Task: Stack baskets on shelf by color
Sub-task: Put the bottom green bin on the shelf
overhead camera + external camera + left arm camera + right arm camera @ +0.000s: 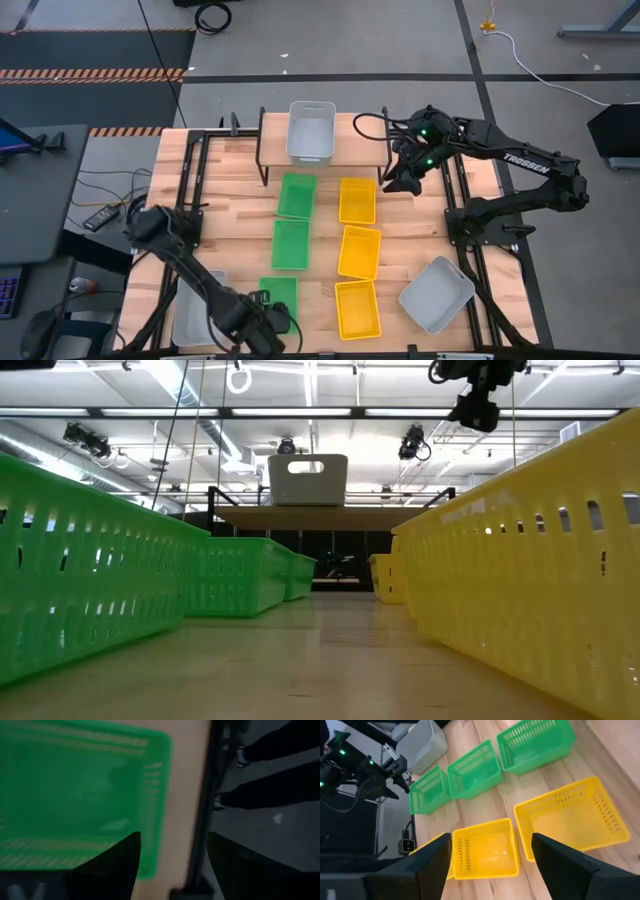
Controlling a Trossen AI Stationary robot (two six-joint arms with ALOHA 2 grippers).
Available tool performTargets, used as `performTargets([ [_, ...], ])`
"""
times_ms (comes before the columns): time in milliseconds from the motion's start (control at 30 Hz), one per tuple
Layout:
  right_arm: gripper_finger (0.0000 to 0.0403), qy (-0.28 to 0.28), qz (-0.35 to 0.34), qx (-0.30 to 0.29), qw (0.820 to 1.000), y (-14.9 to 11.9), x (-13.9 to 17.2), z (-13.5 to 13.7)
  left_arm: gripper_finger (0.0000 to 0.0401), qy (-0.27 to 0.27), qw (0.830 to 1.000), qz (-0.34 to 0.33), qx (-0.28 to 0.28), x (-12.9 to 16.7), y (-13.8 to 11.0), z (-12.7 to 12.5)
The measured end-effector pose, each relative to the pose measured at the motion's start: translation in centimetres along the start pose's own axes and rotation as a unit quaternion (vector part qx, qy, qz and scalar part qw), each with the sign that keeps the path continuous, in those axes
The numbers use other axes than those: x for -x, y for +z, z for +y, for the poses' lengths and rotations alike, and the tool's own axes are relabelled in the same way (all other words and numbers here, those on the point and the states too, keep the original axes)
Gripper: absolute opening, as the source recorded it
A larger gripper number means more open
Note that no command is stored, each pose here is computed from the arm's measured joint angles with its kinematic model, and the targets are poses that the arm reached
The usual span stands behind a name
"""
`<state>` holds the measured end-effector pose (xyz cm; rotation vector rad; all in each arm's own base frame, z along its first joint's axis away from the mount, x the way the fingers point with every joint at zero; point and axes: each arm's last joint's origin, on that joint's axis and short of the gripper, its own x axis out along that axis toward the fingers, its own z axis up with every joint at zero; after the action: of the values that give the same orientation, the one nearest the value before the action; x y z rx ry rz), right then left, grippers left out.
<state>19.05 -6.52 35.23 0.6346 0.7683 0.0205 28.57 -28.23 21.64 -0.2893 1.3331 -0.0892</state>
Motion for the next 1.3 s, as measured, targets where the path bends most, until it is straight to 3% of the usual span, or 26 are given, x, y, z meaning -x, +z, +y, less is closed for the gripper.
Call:
performTargets([
  [100,0.0280,0.000,0.008,-0.002,1.000,-0.2,-0.1,0.1,0.0235,-0.015,1.000,-0.005,0.002,-1.0,0.3,-0.4],
  [333,0.0280,0.000,0.009,-0.001,1.000,-0.2,-0.1,0.1,0.0205,0.051,0.998,0.035,0.020,-2.4,0.0,1.0],
  [433,0.0279,0.000,0.009,0.000,1.000,-0.2,-0.1,0.1,0.0152,0.063,0.997,0.045,0.023,-2.6,0.0,1.3],
  [600,0.0279,-0.005,0.007,0.006,1.000,-0.2,-0.1,0.1,0.0021,0.041,0.996,0.064,0.042,-2.3,0.2,1.4],
  [800,0.0279,-0.009,0.006,0.008,1.000,-0.2,-0.1,0.0,0.0016,0.054,0.995,0.067,0.054,0.6,1.0,0.6],
  [1167,0.0279,-0.019,-0.005,0.007,1.000,0.0,-0.1,0.0,0.0014,0.168,0.984,0.032,0.044,9.6,2.4,0.6],
  [1300,0.0279,-0.016,-0.019,0.015,1.000,0.3,-0.1,0.1,0.0014,0.151,0.987,-0.025,0.045,12.4,3.6,0.9],
])
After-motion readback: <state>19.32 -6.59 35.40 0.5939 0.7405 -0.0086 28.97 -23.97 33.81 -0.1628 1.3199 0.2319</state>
